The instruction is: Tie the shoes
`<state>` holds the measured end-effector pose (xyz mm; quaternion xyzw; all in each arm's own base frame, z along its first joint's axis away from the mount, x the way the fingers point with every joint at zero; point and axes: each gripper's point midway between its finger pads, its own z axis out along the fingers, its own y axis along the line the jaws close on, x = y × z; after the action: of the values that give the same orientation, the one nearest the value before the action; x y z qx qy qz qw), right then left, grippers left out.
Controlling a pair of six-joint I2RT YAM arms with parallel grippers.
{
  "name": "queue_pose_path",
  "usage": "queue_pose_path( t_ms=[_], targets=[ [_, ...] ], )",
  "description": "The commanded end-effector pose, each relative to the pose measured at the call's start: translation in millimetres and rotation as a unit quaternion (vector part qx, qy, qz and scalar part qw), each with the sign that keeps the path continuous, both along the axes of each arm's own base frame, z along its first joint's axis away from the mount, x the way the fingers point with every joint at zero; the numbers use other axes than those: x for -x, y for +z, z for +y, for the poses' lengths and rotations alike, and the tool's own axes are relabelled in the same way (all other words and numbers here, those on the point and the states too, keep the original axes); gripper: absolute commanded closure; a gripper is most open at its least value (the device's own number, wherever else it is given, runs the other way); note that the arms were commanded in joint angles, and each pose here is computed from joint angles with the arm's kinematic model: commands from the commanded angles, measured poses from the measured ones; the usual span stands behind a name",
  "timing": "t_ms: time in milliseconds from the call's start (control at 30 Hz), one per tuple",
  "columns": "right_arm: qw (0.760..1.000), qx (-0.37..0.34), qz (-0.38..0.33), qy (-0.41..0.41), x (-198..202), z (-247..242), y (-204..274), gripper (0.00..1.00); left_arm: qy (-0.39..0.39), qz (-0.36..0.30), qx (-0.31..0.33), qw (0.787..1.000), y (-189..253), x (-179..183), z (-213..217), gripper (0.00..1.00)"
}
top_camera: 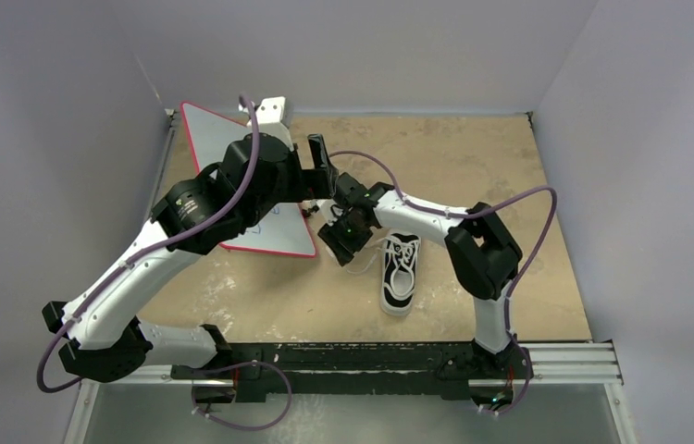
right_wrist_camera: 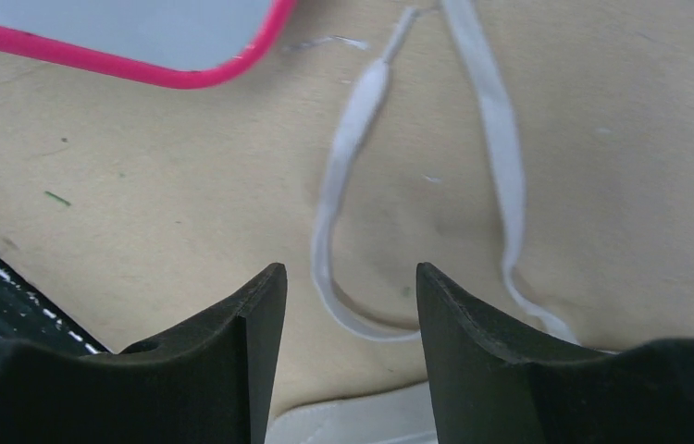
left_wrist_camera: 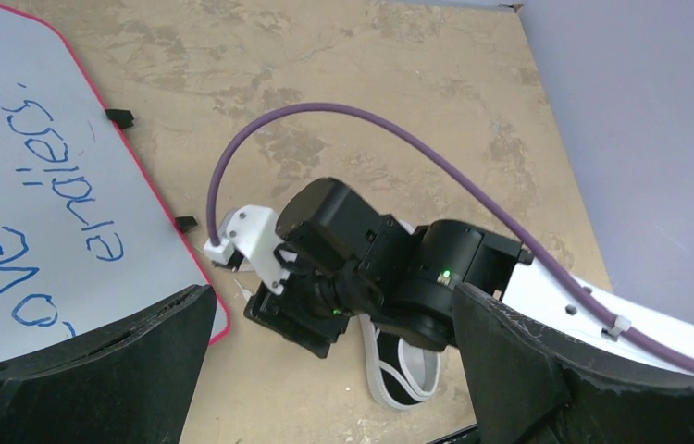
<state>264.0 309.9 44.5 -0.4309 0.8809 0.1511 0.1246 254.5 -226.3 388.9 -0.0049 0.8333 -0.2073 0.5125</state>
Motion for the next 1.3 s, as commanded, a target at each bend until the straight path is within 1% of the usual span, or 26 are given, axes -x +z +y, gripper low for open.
queue_pose_path(
  t_ms=[0,100,167,200,267,333,367,433,500,533,567,600,667,767,867,933,1000,1100,1167,1267],
  targets=[
    [1.0,-0.016,0.007,0.02,21.8,25.4,-2.3,0.44,0.02,-0.026,0.012,0.999,24.0,-1.7,12.4,0.01],
    [1.0,-0.006,0.001,0.014,22.9,34.4,-10.3,0.49,-0.01,-0.03,0.014,0.999,26.9,0.2,2.5,0.02],
    [1.0,0.024,-0.01,0.006,20.7,30.2,-20.5,0.55,0.015,-0.029,0.002,0.999,23.8,-1.7,12.9,0.02],
    [0.999,0.045,-0.015,-0.017,19.0,25.8,-25.4,0.57,0.033,-0.029,0.004,0.999,24.2,-2.5,19.0,0.01],
    [0.995,0.083,-0.042,-0.043,11.9,14.9,-32.6,0.62,0.026,-0.039,0.024,0.999,33.8,-0.2,17.7,0.01],
    [0.991,0.101,-0.063,-0.065,7.9,5.4,-38.4,0.64,0.011,-0.041,0.029,0.999,37.9,3.3,15.2,0.01],
    [0.989,0.108,-0.068,-0.078,7.3,1.2,-41.0,0.66,0.019,-0.039,0.029,0.999,37.7,3.4,18.4,0.01],
    [0.986,0.114,-0.075,-0.099,4.9,-3.2,-41.1,0.73,0.037,-0.039,0.039,0.998,40.1,3.0,23.8,0.01],
    [0.986,0.104,-0.076,-0.108,6.4,-2.1,-38.4,0.78,0.018,-0.04,0.049,0.998,42.9,5.1,16.6,0.01],
    [0.988,0.089,-0.066,-0.103,11.2,1.2,-37.2,0.82,0.012,-0.039,0.049,0.998,42.4,5.4,14.0,0.01],
    [0.989,0.08,-0.066,-0.108,11.2,2.2,-35.4,0.94,0.014,-0.037,0.047,0.998,41.7,5.1,14.3,0.01],
    [0.989,0.07,-0.069,-0.112,9.8,4.3,-30.5,1.0,0.018,-0.036,0.049,0.998,41.6,4.8,15.6,0.01],
    [0.989,0.041,-0.078,-0.116,5.9,12.9,-10.9,1.0,0.027,-0.041,0.064,0.997,45.5,5.0,18.1,0.01],
    [0.986,-0.012,-0.082,-0.145,-0.6,16.8,33.2,1.0,0.012,-0.046,0.085,0.995,45.9,7.0,10.8,0.01],
    [0.98,-0.073,-0.073,-0.169,-2.8,9.2,71.1,1.0,0.011,-0.04,0.088,0.995,41.4,7.7,9.8,0.01],
    [0.974,-0.102,-0.066,-0.192,-5.9,-2.5,90.9,1.0,0.009,-0.04,0.1,0.994,39.5,8.8,8.0,0.01],
    [0.961,-0.142,-0.057,-0.229,-15.4,-19.6,112.5,1.0,-0.006,-0.03,0.101,0.994,29.6,9.6,-0.5,0.01],
    [0.94,-0.188,-0.059,-0.278,-35.3,-46.2,138.3,1.0,-0.038,-0.005,0.084,0.996,4.1,7.6,-21.4,0.01],
    [0.926,-0.199,-0.06,-0.316,-47.3,-69.1,154.2,1.0,-0.06,0.024,0.071,0.995,-18.6,2.8,-42.5,0.01],
    [0.902,-0.199,-0.078,-0.376,-57.8,-105.1,173.4,1.0,-0.107,0.059,0.075,0.99,-42.9,-1.6,-80.3,0.01]
  ],
)
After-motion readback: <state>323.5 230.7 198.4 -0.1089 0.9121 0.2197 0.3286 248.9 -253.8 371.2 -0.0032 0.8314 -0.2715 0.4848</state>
